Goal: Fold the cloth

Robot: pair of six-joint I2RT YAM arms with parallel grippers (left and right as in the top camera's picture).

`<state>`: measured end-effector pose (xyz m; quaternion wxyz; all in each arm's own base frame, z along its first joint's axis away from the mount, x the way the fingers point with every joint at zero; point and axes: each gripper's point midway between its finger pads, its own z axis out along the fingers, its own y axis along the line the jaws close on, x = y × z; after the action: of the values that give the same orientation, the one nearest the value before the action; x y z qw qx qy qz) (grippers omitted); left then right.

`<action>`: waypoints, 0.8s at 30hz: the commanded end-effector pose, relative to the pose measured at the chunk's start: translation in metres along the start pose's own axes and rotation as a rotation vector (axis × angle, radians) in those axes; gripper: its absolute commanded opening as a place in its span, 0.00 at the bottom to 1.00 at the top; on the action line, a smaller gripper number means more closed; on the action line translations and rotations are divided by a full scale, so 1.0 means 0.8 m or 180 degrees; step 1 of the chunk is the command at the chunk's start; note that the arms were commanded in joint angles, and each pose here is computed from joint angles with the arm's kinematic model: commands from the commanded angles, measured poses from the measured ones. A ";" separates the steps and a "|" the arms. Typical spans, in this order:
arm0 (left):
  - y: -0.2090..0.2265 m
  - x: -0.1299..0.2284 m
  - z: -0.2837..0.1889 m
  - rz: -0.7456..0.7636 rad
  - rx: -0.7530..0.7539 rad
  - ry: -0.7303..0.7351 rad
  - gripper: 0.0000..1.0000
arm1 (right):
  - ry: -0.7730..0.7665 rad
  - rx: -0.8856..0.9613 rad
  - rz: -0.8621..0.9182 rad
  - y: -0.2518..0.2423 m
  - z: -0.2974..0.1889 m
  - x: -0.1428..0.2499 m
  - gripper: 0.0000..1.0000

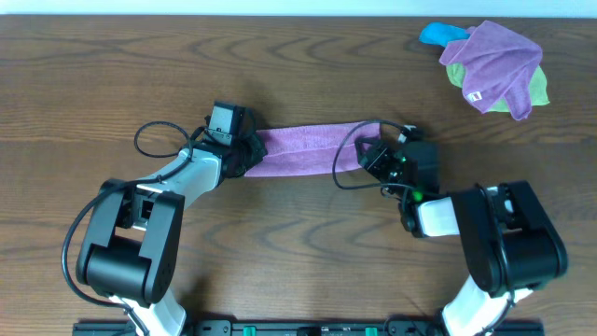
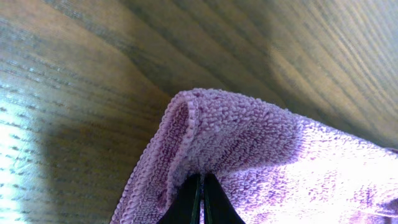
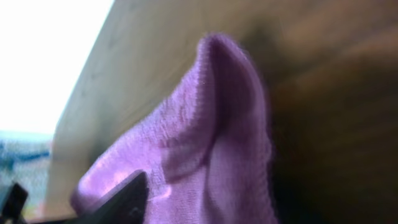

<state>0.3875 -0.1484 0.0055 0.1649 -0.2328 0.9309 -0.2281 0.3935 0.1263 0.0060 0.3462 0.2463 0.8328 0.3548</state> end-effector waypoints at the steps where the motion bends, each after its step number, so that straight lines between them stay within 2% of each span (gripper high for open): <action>1: 0.003 -0.001 0.001 0.0065 -0.0069 -0.0005 0.06 | 0.0235 0.0641 0.0085 -0.075 -0.003 0.052 0.32; 5: 0.003 0.000 0.001 0.0063 -0.0070 0.0006 0.05 | 0.0146 0.0505 -0.0212 -0.062 0.000 0.041 0.05; 6: 0.003 0.001 0.001 0.0062 -0.0063 0.0013 0.05 | 0.0113 0.0458 -0.0270 -0.058 0.001 0.037 0.01; 14: 0.000 0.004 0.001 0.0062 -0.0020 0.0059 0.06 | 0.0050 -0.0038 -0.0607 -0.002 -0.005 0.020 0.02; 24: 0.000 0.004 0.001 0.0060 -0.0019 0.0060 0.06 | -0.0089 -0.0345 -0.0989 0.078 -0.048 -0.002 0.02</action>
<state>0.3845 -0.1484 0.0040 0.1585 -0.2319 0.9326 -0.2266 0.3779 0.1415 0.0567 0.4019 0.1315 0.8407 0.3382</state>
